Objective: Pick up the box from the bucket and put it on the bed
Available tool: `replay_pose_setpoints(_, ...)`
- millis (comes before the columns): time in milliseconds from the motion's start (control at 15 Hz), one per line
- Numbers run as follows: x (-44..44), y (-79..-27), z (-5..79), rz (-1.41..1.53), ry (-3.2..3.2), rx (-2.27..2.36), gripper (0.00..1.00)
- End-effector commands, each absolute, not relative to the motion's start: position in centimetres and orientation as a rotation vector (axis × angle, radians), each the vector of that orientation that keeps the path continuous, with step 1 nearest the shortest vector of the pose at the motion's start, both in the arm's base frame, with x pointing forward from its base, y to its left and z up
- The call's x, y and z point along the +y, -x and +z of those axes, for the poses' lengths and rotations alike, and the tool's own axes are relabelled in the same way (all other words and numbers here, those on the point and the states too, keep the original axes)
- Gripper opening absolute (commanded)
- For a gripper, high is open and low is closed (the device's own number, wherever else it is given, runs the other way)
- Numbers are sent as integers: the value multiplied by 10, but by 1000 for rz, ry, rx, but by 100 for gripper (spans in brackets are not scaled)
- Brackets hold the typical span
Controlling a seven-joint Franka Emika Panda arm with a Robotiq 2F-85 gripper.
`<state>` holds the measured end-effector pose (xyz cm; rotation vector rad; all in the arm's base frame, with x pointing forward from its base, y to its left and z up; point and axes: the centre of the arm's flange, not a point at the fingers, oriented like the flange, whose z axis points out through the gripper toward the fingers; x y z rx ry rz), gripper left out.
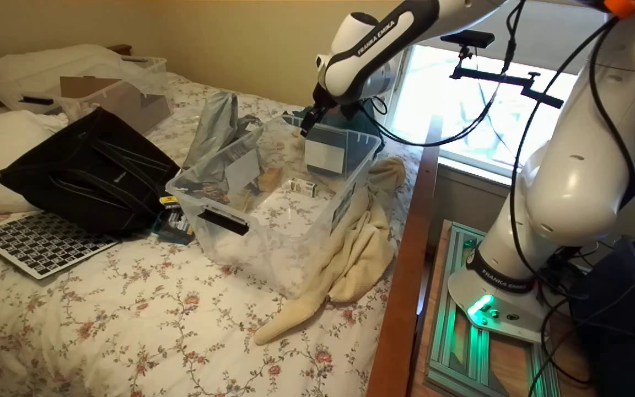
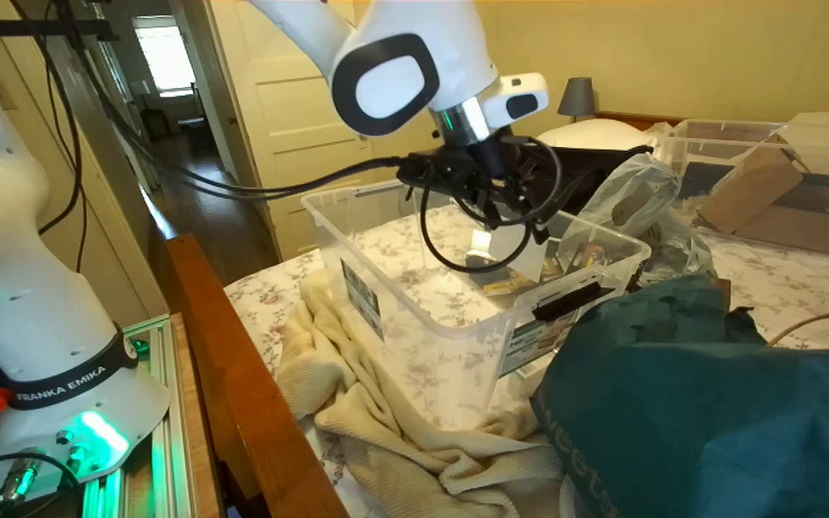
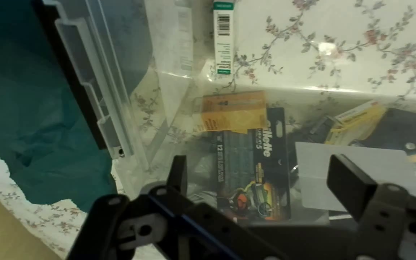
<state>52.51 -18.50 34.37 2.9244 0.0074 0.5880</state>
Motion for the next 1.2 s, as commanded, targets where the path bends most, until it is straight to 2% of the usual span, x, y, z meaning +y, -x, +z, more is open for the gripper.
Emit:
replay_pose_setpoints(0,-196,-564,314,510,-2862,-37,100)
replay_pose_setpoints(67,-200,-568,308,486,-2905,-41,100)
replay_pose_setpoints(133,-196,-545,314,517,-2893,-27,100)
replay_pose_setpoints(467,-197,-558,304,500,-2897,-23,100)
replay_pose_setpoints(1133,-212,-597,228,182,-3041,-93,100)
